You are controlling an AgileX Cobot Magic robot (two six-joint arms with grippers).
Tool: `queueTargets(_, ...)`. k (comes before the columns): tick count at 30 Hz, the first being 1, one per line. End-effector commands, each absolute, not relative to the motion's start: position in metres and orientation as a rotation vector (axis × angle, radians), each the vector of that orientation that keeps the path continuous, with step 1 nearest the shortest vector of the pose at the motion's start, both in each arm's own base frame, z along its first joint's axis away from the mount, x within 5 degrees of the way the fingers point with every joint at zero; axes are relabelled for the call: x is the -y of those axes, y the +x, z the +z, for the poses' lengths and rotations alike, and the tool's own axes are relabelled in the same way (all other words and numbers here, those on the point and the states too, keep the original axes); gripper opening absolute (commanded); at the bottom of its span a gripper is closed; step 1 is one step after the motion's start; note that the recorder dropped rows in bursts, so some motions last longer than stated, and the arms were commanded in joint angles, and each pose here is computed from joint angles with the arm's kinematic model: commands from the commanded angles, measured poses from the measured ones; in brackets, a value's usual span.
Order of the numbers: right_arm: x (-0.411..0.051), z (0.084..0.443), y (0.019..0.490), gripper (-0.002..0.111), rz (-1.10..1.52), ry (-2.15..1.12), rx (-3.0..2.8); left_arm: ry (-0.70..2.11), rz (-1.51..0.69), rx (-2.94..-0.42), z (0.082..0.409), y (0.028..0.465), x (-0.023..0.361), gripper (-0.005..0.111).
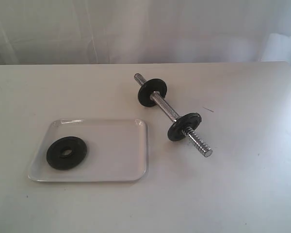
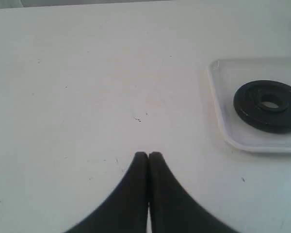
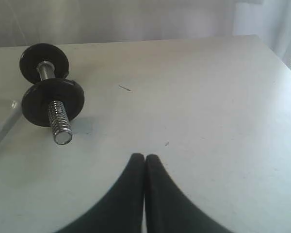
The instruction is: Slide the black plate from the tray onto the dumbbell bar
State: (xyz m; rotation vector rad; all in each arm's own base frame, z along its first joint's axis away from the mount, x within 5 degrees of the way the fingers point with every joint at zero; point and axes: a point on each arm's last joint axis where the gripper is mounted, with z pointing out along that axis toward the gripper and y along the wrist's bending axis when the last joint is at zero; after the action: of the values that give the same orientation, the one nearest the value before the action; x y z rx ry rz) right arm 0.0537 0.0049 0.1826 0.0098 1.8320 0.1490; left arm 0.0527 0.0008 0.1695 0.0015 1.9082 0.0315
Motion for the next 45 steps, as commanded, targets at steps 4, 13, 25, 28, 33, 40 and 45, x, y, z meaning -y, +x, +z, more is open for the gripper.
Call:
queueTargets(4,-0.005,0.183,0.053,0.0,0.147,0.006,-1.825,-0.003,0.015,-1.902,0.169,0.053,0.0,0.0)
queueTargets(13,-0.005,0.183,0.053,0.0,0.147,0.006,-1.825,0.115,0.176,-1.264,0.226,0.053,0.0,0.0)
queueTargets(25,-0.005,0.183,0.053,0.0,0.147,0.006,-1.825,-0.034,-0.019,-0.892,0.304,0.027,-0.001,0.0)
queueTargets(28,-0.005,0.183,0.053,0.0,0.147,0.006,-1.825,-0.041,-0.022,-0.885,0.339,0.025,-0.001,0.0)
queueTargets(33,-0.005,0.183,0.053,0.0,0.147,0.006,-1.825,-0.081,-0.067,-0.885,0.407,0.032,-0.003,0.0)
queueTargets(40,-0.005,0.183,0.053,0.0,0.147,0.006,-1.825,-0.067,-0.054,-1.036,0.468,0.064,-0.002,0.0)
queueTargets(45,-0.005,0.183,0.053,0.0,0.147,0.006,-1.825,-0.02,0.034,-1.509,0.476,0.118,-0.004,0.0)
